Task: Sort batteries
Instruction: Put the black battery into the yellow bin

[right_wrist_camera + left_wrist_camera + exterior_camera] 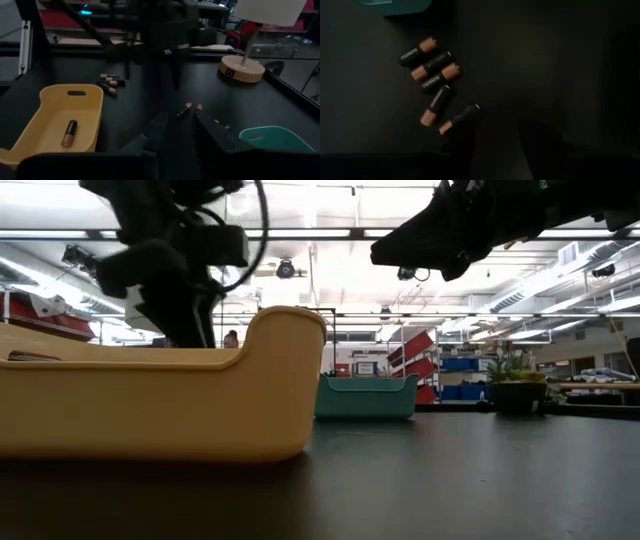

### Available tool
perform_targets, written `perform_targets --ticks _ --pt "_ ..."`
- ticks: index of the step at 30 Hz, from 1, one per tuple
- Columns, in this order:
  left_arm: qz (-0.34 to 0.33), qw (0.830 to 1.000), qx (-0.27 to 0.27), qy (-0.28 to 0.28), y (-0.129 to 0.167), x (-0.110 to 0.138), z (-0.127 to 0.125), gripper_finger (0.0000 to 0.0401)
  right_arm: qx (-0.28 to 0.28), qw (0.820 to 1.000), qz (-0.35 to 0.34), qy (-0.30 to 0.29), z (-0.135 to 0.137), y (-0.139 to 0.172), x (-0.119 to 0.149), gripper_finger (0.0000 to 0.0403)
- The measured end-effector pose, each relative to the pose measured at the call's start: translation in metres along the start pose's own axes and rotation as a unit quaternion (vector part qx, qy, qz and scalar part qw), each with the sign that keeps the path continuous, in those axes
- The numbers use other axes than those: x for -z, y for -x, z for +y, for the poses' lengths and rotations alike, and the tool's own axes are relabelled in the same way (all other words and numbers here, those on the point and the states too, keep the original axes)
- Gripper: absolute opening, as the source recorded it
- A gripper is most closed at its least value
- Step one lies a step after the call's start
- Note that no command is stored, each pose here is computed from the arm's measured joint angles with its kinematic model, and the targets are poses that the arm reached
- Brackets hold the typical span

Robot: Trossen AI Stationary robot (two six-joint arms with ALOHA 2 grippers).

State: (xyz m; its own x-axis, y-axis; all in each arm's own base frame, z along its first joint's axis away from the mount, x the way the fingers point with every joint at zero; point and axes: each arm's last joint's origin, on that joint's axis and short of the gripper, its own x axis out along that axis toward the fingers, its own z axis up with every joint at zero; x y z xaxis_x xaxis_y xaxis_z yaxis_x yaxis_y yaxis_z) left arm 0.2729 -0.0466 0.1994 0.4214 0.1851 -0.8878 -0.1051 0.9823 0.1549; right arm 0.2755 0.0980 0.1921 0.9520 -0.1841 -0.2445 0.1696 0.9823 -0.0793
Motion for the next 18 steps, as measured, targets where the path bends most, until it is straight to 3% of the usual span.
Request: perform_targets --ticks 10,18 --pt "-0.009 1.0 0.019 0.015 -0.011 -0.006 0.027 0.016 0.0 0.999 0.01 0.041 -0.001 -0.001 0.002 0.008" --pt "0.002 0.999 0.036 0.014 -0.036 0.022 0.03 0.016 0.007 0.999 0.013 0.043 -0.008 -0.005 0.002 0.008"
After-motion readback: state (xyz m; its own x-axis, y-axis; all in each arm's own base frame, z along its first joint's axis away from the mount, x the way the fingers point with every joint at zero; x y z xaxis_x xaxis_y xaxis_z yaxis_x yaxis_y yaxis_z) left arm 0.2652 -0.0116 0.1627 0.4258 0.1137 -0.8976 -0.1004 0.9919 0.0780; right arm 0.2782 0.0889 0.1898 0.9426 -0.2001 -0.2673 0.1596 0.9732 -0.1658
